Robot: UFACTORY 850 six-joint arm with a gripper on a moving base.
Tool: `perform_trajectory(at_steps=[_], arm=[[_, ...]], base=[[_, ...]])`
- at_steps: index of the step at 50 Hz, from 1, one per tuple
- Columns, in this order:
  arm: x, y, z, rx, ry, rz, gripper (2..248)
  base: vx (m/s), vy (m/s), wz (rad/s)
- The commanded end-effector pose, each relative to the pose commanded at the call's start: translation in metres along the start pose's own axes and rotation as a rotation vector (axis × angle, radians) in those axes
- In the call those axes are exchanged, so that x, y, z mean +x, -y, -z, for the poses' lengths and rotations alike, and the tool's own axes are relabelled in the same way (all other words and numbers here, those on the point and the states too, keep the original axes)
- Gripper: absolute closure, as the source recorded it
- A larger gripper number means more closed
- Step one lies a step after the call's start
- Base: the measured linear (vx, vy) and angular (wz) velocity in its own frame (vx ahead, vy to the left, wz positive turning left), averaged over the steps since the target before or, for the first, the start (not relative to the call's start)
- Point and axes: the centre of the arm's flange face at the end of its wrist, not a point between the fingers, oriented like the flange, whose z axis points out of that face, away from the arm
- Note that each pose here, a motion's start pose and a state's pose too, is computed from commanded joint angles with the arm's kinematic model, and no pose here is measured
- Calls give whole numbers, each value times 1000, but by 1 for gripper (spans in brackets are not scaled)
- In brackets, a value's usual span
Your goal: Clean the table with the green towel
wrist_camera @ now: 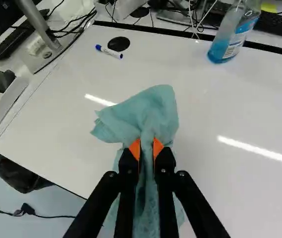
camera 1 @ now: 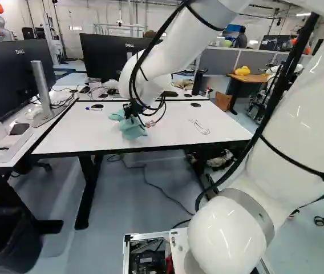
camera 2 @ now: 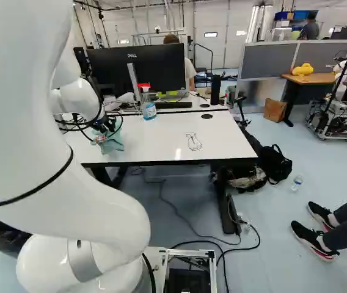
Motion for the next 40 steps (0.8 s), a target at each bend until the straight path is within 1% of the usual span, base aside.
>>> perform_trajectory(at_steps=[17, 40], arm=[[-7, -26, 8, -40, -5, -42, 200], [-9, -63, 14, -100, -12, -104, 200]], base=[[0, 0, 0], [0, 0, 0]])
